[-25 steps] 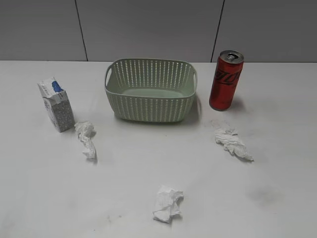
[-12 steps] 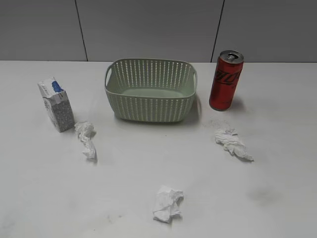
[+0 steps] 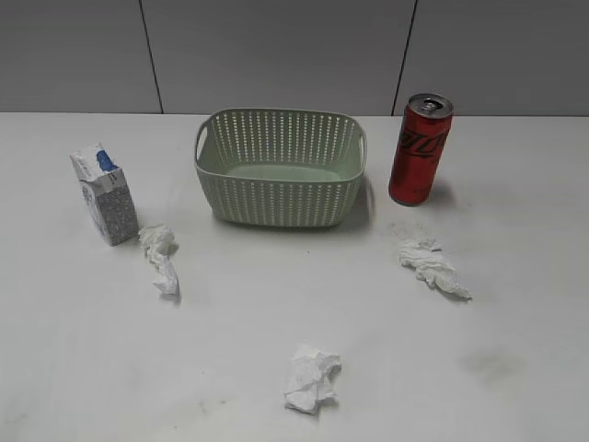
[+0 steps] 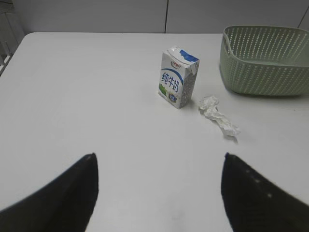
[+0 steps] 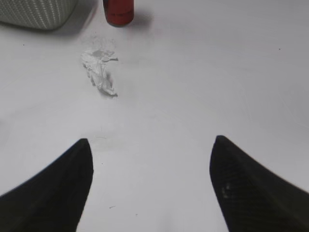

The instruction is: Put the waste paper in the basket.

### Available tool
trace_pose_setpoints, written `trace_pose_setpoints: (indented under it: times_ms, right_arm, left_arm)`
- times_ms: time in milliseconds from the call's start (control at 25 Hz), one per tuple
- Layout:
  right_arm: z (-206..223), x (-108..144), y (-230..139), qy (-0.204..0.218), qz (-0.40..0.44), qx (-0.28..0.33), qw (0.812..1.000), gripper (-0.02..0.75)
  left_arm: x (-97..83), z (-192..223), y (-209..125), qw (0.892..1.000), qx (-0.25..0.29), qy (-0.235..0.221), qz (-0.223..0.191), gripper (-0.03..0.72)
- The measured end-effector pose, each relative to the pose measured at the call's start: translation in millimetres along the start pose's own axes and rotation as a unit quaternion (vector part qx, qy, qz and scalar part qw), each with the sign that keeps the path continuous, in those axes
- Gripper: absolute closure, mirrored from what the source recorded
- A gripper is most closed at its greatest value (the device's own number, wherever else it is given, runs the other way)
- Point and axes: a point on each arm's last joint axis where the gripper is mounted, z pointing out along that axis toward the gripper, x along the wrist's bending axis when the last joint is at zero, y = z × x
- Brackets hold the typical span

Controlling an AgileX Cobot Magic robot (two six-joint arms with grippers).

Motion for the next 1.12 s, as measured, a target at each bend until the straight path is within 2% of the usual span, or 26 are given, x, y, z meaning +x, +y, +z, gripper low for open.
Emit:
trace_pose_setpoints:
  times_ms: [480, 800, 1000, 1120]
  right_arm:
    - [44.7, -1.6, 52.4, 0.008, -0.008, 0.065, 0.998, 0.167]
    - [97.7, 6.1, 70.9, 0.069, -0.043, 0.137, 0.987, 0.167]
    - [139.0, 10.7, 69.6, 0.099, -0.039, 0.162, 0.981, 0.167]
    - [163.4, 18.5, 63.9, 0.110, -0.066, 0.176, 0.976, 0.167]
  left_arm:
    - [0.0, 0.0, 0.0, 1.000, 0.000, 0.000, 0.000, 0.100]
    - [0.0, 0.0, 0.0, 1.000, 0.000, 0.000, 0.000, 0.100]
    - [0.1, 0.0, 0.0, 1.000, 0.000, 0.000, 0.000, 0.100]
    - [0.1, 0.0, 0.0, 1.000, 0.000, 0.000, 0.000, 0.100]
